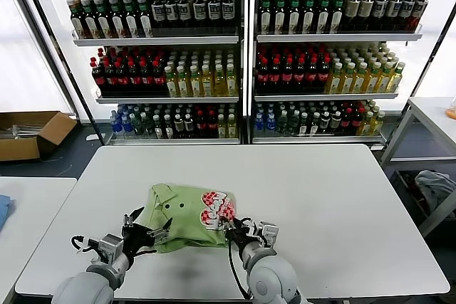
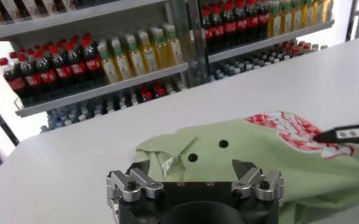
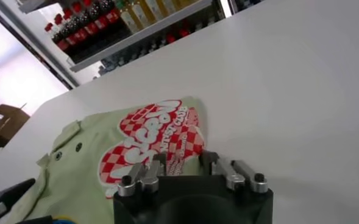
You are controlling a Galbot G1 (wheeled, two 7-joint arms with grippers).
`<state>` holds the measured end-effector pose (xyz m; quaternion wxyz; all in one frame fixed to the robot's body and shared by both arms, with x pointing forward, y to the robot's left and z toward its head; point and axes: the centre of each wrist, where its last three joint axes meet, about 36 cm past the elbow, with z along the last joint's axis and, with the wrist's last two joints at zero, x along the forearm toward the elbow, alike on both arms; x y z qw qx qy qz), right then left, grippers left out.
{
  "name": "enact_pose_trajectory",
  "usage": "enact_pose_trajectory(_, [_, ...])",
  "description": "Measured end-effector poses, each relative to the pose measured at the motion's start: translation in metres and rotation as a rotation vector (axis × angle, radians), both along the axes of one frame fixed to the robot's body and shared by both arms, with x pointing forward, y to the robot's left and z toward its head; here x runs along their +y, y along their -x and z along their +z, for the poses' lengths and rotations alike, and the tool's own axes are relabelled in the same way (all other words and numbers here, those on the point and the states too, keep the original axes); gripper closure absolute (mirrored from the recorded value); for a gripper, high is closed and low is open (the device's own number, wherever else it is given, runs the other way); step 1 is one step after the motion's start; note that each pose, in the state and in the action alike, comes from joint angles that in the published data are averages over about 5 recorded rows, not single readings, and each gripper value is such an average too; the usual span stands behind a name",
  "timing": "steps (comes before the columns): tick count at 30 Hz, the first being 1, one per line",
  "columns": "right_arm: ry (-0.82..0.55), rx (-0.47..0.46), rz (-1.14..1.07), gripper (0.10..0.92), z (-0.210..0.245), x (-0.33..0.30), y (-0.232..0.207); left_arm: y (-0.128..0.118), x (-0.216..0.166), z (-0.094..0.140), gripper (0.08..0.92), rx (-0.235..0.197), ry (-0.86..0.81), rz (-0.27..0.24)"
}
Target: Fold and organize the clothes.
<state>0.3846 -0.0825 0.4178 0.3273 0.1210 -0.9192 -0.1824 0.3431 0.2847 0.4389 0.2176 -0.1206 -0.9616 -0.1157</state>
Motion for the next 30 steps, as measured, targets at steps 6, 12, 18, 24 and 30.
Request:
enact_pose_trajectory(6, [0.036,-0.012,0.004,0.798,-0.001,-0.006,0.005,0.0,-0.002,0.003,0.177,-0.013,0.021,0.006])
enact_pose_trajectory(12, [0.095,-0.063,-0.001,0.916,0.007,-0.024,0.008,0.001,0.0,0.005,0.177,-0.022,0.027,0.02])
enact_pose_trajectory(18, [0.15,-0.115,-0.008,0.916,0.016,-0.049,0.013,-0.001,-0.004,0.008,0.177,-0.034,0.04,0.025])
enact_pose_trajectory(24, [0.182,-0.149,-0.007,0.916,0.023,-0.061,0.018,-0.002,-0.007,0.007,0.177,-0.035,0.051,0.027])
enact_pose_trajectory(30, [0.176,-0.154,0.011,0.842,0.023,-0.053,0.022,0.0,-0.008,0.006,0.177,-0.027,0.054,0.029])
